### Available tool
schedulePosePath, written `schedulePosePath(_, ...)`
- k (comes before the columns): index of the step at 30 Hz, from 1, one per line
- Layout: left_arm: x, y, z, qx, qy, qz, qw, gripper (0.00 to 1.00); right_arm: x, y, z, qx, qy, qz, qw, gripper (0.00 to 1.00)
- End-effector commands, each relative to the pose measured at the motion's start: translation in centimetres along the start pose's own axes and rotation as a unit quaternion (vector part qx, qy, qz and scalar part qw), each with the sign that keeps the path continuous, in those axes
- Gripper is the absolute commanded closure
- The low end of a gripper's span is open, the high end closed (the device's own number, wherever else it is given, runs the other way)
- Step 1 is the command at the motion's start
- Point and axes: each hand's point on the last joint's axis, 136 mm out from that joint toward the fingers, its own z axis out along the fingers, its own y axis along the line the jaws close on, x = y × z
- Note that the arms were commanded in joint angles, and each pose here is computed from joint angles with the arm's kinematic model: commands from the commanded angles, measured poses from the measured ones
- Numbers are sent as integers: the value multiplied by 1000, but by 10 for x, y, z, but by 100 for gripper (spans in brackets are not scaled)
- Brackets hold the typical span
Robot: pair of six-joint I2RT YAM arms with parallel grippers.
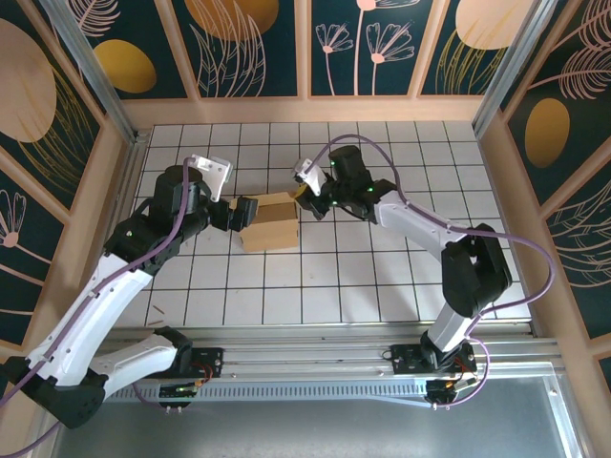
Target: Fold the paper box
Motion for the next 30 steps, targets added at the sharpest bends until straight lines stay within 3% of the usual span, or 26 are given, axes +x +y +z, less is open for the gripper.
schedulePosePath(1,-15,-7,-4,20,-21,20,999,1,-14,-12,-31,18,2,-73,997,100)
schedulePosePath(7,-16,-16,6,45,-35,41,998,1,8,-28,-57,13,31,-102,994,100)
schedulePosePath(15,-2,-26,23,72,-25,69,995,1,31,-32,-53,-3,57,-118,991,100)
schedulePosePath(17,3,-20,32,56,-11,53,997,1,31,-32,-51,-6,54,-111,992,100)
schedulePosePath(21,13,14,60,-52,43,-12,998,4,33,-32,-49,-2,47,-102,994,100)
schedulePosePath(23,12,18,70,-66,51,-24,996,5,37,-30,-50,2,47,-110,993,100)
schedulePosePath(26,1,-4,76,-4,45,-5,999,5,35,-30,-56,16,36,-127,991,100)
schedulePosePath(30,11,-45,67,124,30,141,982,2,24,-33,-66,3,18,-130,991,100)
